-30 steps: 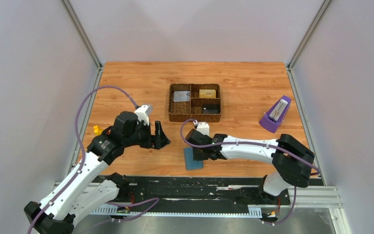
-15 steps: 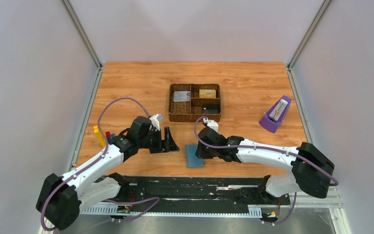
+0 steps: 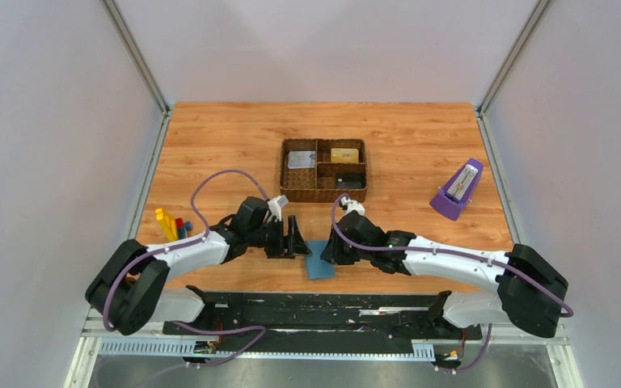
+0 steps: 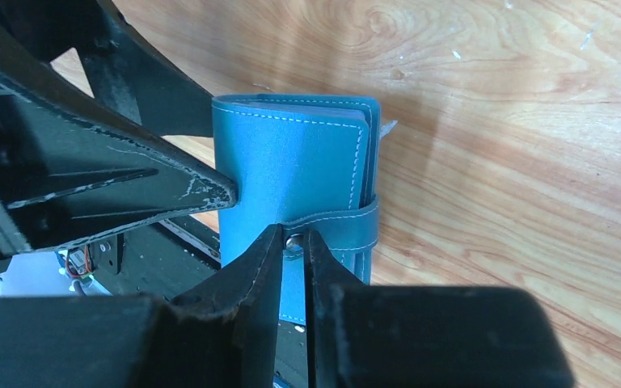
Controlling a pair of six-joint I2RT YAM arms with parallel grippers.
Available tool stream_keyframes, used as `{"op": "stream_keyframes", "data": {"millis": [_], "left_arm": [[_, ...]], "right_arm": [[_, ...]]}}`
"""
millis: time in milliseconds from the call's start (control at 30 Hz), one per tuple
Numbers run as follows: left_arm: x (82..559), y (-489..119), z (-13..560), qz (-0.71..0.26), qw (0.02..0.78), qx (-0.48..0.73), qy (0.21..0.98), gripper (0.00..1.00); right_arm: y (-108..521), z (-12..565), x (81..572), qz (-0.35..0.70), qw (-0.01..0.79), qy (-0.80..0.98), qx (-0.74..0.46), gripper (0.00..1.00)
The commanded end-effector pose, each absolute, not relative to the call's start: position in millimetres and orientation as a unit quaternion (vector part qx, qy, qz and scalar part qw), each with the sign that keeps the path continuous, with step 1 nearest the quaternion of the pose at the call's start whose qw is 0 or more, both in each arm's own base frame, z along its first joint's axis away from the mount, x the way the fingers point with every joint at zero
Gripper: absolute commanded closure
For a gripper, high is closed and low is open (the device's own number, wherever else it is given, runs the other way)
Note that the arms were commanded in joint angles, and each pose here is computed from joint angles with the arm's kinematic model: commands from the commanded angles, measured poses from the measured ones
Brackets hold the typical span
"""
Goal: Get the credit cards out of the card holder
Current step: Open the card holder at the center of the board.
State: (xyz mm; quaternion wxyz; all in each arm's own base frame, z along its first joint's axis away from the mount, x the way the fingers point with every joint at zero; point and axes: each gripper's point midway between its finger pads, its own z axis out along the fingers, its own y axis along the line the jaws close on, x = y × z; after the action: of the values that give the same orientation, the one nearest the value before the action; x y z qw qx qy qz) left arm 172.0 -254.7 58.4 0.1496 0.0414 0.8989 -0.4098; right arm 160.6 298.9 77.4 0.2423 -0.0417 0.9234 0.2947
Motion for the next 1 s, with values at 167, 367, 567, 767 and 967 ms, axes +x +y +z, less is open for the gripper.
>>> {"op": "stream_keyframes", "data": {"millis": [167, 367, 567, 767, 967], "left_arm": [[175.8, -269.2, 51.6, -0.438, 0.155, 0.056, 0.884, 0.46], [175.9, -265.7, 39.5, -0.42, 0.148, 0.051, 0.894, 0.59], [178.9, -259.1, 41.0, -0.4, 0.16, 0.049, 0.901, 0.55], [180.9, -256.6, 52.9, -0.384, 0.175, 0.061, 0.905, 0.33], [179.1, -263.4, 66.8, -0.394, 0.175, 0.075, 0.899, 0.21]], "right_arm": [[313.0, 99.3, 163.3, 0.368, 0.245, 0.896, -0.035, 1.0], [309.1, 92.7, 159.8, 0.381, 0.232, 0.895, -0.027, 1.0], [301.6, 95.0, 160.0, 0.387, 0.235, 0.892, -0.023, 1.0], [300.3, 108.4, 157.6, 0.404, 0.249, 0.879, -0.038, 1.0], [305.1, 121.1, 154.0, 0.43, 0.248, 0.867, -0.045, 1.0]]}}
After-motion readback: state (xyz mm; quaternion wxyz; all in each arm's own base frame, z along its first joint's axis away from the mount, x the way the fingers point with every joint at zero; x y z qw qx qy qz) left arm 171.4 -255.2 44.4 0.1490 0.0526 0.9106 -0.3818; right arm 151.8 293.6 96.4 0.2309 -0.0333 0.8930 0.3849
